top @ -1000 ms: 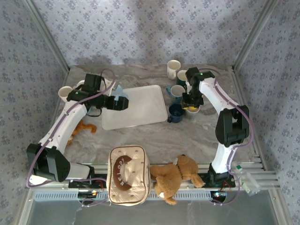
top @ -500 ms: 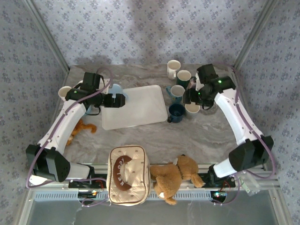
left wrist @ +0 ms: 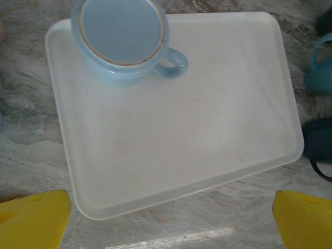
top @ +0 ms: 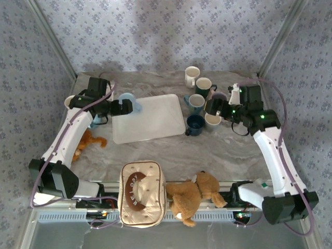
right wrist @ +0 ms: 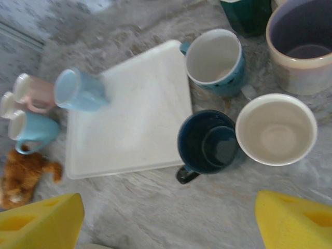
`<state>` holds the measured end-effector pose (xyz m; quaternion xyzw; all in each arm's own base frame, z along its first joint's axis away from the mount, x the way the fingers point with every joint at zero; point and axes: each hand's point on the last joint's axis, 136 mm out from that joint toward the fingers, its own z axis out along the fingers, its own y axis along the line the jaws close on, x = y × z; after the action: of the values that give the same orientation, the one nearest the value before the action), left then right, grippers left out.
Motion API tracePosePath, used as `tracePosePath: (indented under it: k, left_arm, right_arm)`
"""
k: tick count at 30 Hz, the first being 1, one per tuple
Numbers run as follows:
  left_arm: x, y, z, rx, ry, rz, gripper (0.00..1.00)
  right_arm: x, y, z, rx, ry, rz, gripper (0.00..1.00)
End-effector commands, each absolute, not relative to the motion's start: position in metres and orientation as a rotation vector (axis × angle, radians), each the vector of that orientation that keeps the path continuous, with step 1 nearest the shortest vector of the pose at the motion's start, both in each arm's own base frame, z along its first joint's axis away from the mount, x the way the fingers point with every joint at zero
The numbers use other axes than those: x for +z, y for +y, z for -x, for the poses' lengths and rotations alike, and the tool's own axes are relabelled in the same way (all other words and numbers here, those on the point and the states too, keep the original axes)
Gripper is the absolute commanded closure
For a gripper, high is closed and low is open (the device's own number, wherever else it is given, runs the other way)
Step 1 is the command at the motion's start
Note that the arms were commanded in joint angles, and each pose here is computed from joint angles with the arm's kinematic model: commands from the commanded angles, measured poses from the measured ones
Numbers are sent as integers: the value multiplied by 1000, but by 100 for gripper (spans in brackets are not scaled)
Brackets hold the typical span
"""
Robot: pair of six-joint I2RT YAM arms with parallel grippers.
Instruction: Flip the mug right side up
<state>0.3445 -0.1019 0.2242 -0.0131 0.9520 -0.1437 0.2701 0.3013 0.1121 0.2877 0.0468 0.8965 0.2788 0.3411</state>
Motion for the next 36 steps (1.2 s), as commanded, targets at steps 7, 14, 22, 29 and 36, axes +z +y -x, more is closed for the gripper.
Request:
tracePosePath:
  k: [7, 14, 22, 29, 36]
  left_arm:
    - [193, -97, -368, -274, 2688, -12, 1]
    - [165, -97, -396, -236, 2758, 7, 0]
    - [154, -81, -426, -435, 2668, 337, 16]
    - [142, -74, -445, -456, 2647, 423, 23]
    - [129, -75, -464, -487, 2628, 465, 32]
  right_arm:
    - [307, 134, -299, 1035, 2198, -111, 6]
    - [293, 129, -303, 1046, 2225, -166, 6]
    - [282, 132, -312, 1088, 2231, -190, 13]
    - [274, 137, -317, 1116, 2265, -216, 15]
    - [265, 158, -328, 1169, 2303, -232, 17]
